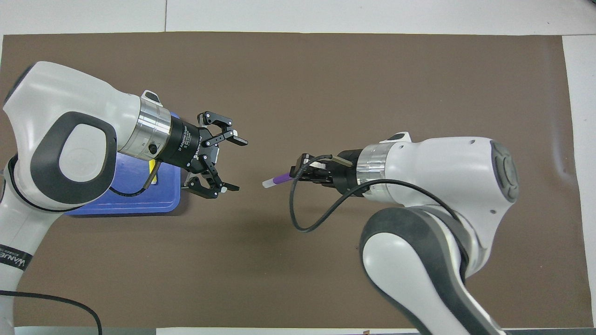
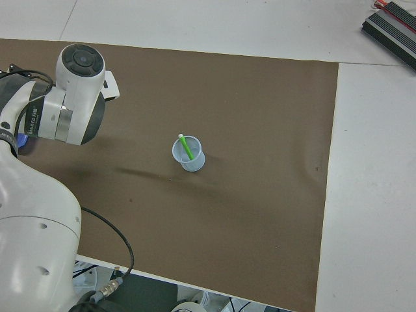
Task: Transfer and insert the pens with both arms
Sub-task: 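Grasp the purple pen with the right gripper and open the left gripper, then drop the purple pen into the cup while the left gripper grasps the yellow pen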
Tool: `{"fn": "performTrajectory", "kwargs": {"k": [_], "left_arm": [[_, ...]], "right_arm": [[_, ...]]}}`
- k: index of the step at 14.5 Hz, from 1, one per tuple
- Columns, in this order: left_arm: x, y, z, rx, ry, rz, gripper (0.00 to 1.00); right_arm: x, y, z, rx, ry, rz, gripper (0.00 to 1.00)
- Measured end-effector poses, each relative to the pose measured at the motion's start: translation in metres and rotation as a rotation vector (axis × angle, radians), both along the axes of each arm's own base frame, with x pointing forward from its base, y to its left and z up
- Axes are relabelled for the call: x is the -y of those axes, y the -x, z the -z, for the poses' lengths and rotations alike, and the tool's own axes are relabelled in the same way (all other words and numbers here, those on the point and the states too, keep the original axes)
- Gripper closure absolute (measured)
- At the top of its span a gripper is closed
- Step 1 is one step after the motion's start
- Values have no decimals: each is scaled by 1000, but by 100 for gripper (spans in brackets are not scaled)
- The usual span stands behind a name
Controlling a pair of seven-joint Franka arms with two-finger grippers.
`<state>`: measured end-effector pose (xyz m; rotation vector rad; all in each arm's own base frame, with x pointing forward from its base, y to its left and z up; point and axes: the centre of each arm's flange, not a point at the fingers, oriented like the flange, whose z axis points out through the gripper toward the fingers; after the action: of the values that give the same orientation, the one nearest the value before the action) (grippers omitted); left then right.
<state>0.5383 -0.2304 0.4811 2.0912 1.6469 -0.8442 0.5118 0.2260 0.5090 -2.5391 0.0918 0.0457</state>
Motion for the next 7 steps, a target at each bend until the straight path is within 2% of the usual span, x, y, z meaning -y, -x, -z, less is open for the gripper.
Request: {"fn": "performTrajectory", "kwargs": {"k": [3, 5, 7], "left_arm": [[-11, -1, 8, 99, -40, 137, 0], [-20, 0, 15, 190, -78, 291, 0], [-41, -4, 23, 287, -76, 447, 0]], "right_arm": [[59, -11, -30, 71, 153, -227, 82], [84, -15, -37, 128, 269, -390, 82], [107, -20, -31, 184, 394, -572, 82]]}}
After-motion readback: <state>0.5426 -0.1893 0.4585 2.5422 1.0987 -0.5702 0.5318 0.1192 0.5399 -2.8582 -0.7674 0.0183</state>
